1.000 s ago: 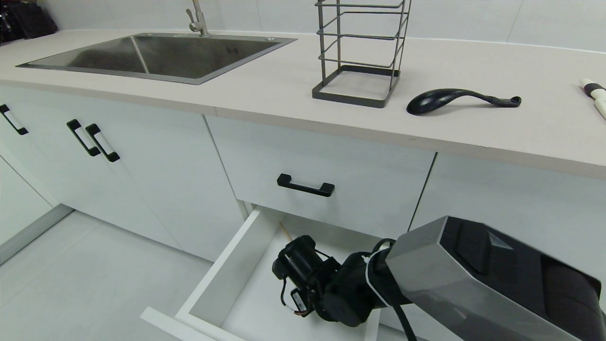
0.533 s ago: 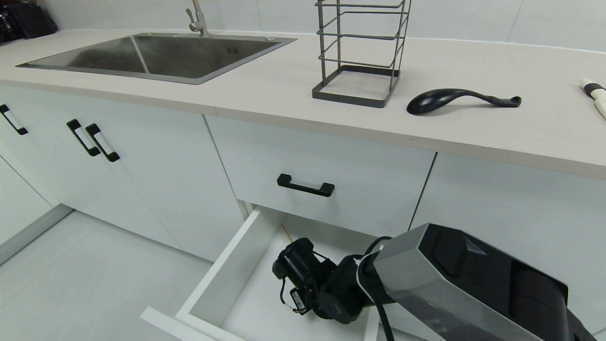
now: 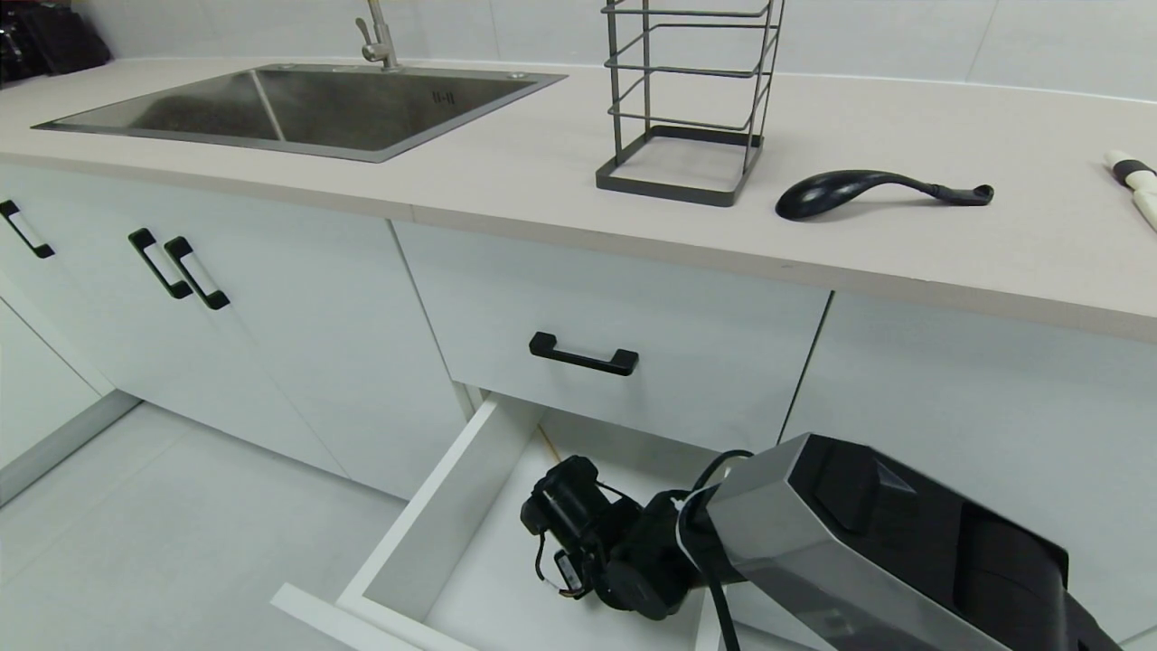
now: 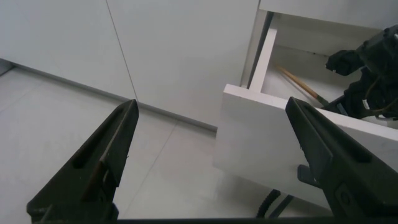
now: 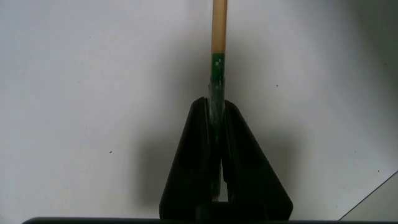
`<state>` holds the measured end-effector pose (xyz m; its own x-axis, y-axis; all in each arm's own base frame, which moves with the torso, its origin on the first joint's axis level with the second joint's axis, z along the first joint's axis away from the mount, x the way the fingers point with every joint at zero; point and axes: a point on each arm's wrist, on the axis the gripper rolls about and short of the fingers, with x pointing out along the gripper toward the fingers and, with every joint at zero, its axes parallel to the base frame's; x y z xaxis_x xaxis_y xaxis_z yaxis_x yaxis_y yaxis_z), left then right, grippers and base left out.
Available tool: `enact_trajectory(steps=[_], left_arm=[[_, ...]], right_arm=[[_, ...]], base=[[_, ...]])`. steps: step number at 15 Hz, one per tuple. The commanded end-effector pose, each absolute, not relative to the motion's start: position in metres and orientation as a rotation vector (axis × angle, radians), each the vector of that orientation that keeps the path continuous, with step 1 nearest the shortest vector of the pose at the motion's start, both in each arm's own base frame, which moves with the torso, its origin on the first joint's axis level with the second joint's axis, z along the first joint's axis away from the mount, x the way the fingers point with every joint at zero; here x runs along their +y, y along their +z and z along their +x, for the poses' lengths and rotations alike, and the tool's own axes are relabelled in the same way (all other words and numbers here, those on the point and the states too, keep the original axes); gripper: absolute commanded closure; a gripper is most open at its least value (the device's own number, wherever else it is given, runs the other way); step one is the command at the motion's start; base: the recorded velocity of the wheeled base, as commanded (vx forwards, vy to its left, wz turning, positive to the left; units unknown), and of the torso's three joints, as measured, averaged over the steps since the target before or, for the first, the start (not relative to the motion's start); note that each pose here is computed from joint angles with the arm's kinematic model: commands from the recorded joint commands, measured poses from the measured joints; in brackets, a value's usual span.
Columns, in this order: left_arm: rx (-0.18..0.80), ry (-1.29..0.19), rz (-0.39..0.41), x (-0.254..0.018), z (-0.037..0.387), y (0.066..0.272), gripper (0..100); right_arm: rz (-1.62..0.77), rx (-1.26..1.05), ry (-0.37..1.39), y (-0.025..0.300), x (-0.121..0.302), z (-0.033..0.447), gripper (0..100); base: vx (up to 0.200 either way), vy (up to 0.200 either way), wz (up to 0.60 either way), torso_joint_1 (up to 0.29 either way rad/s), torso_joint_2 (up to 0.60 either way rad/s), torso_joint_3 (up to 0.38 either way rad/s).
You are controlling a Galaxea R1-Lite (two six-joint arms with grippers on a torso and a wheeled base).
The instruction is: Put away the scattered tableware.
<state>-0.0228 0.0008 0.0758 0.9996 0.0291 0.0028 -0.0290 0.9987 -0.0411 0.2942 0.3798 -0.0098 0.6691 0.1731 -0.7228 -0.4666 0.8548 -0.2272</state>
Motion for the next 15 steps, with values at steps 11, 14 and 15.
enact_trajectory(steps=[11,14,15], left_arm=[[-0.004,0.029,-0.041,0.001,-0.023,0.076,0],[-0.004,0.029,-0.041,0.001,-0.023,0.076,0],[-0.004,0.031,-0.041,0.001,-0.023,0.076,0]], right_arm=[[-0.374,0.667,0.426,0.055,0.381,0.266,0],[-0.35,0.632,0.452,0.077,0.373,0.249,0],[-0.344,0.613,0.477,0.083,0.373,0.238,0]], base=[[0.0,0.0,0.0,0.0,0.0,0.0],[0.0,0.0,0.0,0.0,0.0,0.0],[0.0,0.0,0.0,0.0,0.0,0.0]])
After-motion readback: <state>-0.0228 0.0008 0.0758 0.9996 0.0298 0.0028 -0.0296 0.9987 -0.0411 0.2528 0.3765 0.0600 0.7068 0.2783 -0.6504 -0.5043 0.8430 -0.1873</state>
